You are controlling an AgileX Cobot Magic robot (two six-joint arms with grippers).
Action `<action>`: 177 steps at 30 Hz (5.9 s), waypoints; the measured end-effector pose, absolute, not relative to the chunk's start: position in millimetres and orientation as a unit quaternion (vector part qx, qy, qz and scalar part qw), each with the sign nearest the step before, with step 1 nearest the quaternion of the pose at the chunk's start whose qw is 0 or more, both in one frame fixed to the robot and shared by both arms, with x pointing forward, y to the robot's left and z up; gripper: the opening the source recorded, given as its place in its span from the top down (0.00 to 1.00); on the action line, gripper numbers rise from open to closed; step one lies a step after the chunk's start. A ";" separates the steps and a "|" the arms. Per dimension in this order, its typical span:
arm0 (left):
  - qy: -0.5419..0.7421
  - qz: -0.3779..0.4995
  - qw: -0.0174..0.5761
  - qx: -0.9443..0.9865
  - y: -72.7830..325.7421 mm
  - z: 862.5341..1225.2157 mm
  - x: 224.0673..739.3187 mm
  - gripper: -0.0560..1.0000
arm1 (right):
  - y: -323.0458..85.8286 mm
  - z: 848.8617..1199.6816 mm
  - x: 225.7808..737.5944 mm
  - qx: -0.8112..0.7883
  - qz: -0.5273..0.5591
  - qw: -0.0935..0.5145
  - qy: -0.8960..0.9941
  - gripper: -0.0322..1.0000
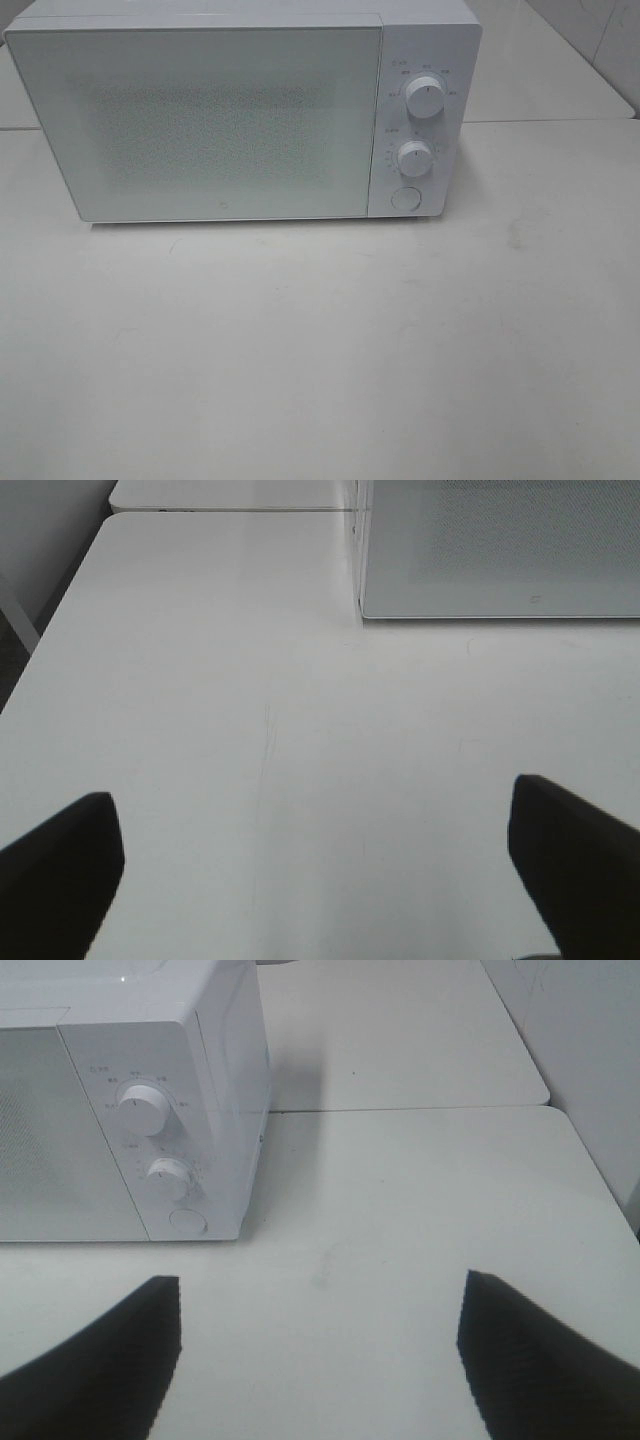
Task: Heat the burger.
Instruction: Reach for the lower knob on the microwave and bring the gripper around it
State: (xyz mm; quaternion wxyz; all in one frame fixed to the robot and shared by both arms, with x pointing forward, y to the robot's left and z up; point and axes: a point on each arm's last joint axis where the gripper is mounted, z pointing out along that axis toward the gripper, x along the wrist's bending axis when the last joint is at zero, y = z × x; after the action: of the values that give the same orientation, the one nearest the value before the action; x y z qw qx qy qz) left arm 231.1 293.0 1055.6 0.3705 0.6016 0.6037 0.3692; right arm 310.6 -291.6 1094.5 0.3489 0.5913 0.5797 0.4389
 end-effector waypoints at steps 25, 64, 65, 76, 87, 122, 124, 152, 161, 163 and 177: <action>0.604 0.369 0.370 0.602 293.0 1055.6 231.1 0.03 | -273.6 1068.7 418.9 0.587 0.425 0.336 0.602 0.23; 0.604 0.369 0.370 0.602 293.0 1055.6 231.1 0.03 | -233.4 978.9 457.1 0.506 0.481 0.457 0.551 0.23; 0.604 0.369 0.370 0.602 293.0 1055.6 231.1 0.03 | -225.0 974.3 456.5 0.506 0.483 0.458 0.549 0.23; 0.604 0.369 0.370 0.602 293.0 1055.6 231.1 0.03 | -187.4 947.9 451.3 0.505 0.472 0.454 0.562 0.23; 0.604 0.369 0.370 0.602 293.0 1055.6 231.1 0.03 | -153.0 925.6 456.5 0.515 0.454 0.436 0.582 0.23; 0.604 0.369 0.371 0.601 293.0 1055.6 230.9 0.03 | -132.6 908.2 495.0 0.549 0.426 0.458 0.554 0.23; 0.604 0.369 0.371 0.601 293.0 1055.6 230.9 0.03 | -133.0 908.3 504.5 0.555 0.426 0.463 0.544 0.23; 0.603 0.370 0.371 0.601 293.0 1055.6 230.8 0.03 | -131.2 886.1 556.3 0.578 0.412 0.485 0.511 0.23; 0.603 0.370 0.371 0.601 293.0 1055.6 230.8 0.03 | -130.6 885.8 556.7 0.578 0.413 0.484 0.511 0.28; 0.603 0.370 0.371 0.601 293.0 1055.6 230.8 0.03 | -130.4 885.9 556.9 0.577 0.414 0.484 0.512 0.31; 0.603 0.370 0.371 0.601 293.0 1055.6 230.8 0.03 | -130.4 885.9 556.9 0.581 0.417 0.481 0.508 0.53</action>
State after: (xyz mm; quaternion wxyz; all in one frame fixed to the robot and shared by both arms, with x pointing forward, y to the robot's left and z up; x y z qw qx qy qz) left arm 230.8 293.0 1055.6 0.3710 0.6013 0.6033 0.3698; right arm 556.9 -130.4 885.9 0.4807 0.5810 0.5075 0.4169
